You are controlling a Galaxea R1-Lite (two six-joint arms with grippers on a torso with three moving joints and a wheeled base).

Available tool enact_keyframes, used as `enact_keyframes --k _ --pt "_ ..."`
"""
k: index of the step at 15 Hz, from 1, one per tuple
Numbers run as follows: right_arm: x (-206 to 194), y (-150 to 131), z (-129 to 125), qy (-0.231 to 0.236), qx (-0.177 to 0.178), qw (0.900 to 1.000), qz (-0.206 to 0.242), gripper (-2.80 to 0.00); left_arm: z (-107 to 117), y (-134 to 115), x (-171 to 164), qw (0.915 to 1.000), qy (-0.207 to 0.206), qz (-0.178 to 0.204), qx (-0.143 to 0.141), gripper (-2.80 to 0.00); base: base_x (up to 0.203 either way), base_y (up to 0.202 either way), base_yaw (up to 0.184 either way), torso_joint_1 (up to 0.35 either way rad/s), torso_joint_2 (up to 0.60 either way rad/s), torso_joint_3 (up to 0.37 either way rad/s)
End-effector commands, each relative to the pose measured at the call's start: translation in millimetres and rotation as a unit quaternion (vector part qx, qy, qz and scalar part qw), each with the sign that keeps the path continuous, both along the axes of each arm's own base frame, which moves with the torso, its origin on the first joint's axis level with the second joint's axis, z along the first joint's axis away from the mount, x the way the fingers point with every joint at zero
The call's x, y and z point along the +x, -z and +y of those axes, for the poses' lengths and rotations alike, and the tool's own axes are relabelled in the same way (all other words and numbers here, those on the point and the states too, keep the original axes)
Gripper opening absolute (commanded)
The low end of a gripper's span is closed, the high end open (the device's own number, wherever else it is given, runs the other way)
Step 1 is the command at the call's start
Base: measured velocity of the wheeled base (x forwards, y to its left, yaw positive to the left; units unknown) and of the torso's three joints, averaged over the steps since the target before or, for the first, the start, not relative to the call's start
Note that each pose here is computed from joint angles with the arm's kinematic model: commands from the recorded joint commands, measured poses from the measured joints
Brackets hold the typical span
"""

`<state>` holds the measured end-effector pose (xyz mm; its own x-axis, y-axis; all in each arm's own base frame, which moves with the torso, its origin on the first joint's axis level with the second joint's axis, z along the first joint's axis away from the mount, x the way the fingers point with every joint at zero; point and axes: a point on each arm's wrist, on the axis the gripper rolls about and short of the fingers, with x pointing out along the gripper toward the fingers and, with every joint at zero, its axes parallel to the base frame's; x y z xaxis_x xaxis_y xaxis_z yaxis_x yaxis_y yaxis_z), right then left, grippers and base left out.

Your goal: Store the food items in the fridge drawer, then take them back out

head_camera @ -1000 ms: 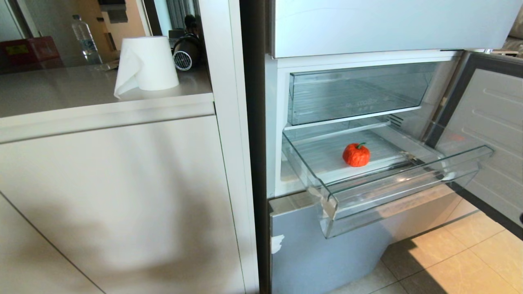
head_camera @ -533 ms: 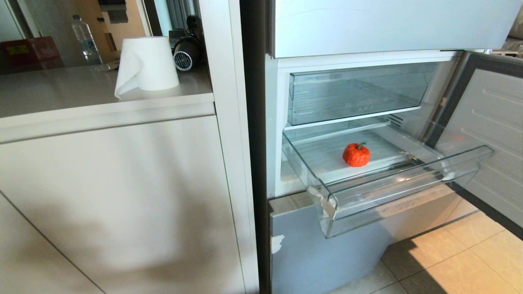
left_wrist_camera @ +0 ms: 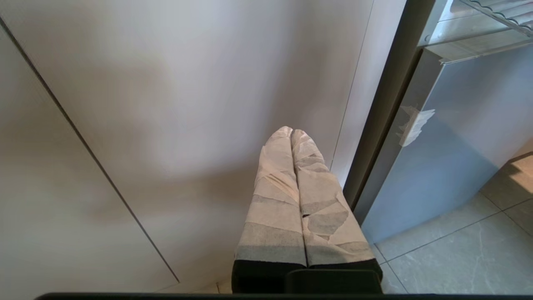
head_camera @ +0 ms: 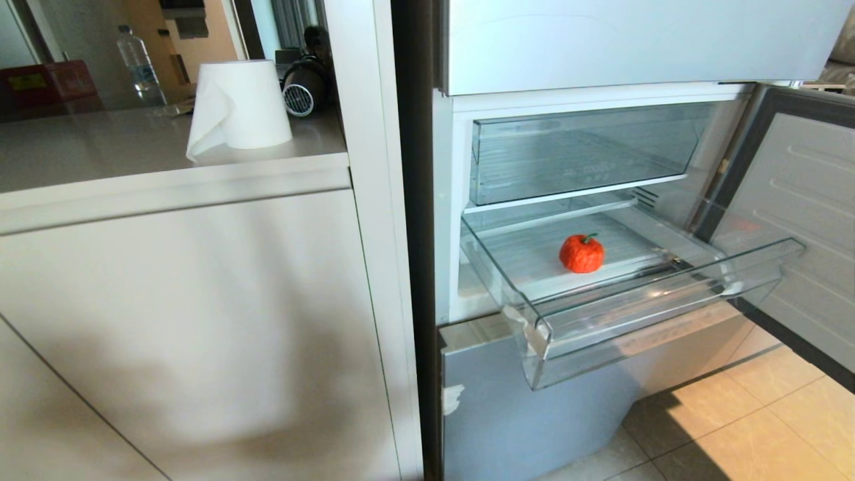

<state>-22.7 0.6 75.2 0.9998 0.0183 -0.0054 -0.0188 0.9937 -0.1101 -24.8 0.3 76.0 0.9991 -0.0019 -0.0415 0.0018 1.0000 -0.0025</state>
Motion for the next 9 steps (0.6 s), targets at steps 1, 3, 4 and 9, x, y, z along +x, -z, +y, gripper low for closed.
enact_keyframes --k 1,3,4,9 --pt "-0.1 0.5 0.0 -0.001 0.000 1.000 0.001 -2.80 0.0 0.0 0.0 1.0000 -0.001 0.000 0.000 -2.80 0.000 0.000 0.000 0.000 0.00 0.000" --pt "-0.1 0.6 0.0 0.000 0.001 1.000 0.001 -2.80 0.0 0.0 0.0 1.0000 0.000 0.000 0.000 -2.80 0.004 0.005 -0.110 0.002 0.00 0.001" --pt "-0.1 0.7 0.0 -0.001 0.001 1.000 0.002 -2.80 0.0 0.0 0.0 1.0000 0.000 0.000 0.000 -2.80 0.002 0.006 -0.182 0.002 0.00 0.001" --pt "-0.1 0.5 0.0 -0.001 0.002 1.000 0.001 -2.80 0.0 0.0 0.0 1.0000 -0.001 0.000 0.000 -2.80 0.000 0.008 -0.177 0.001 0.00 0.003"
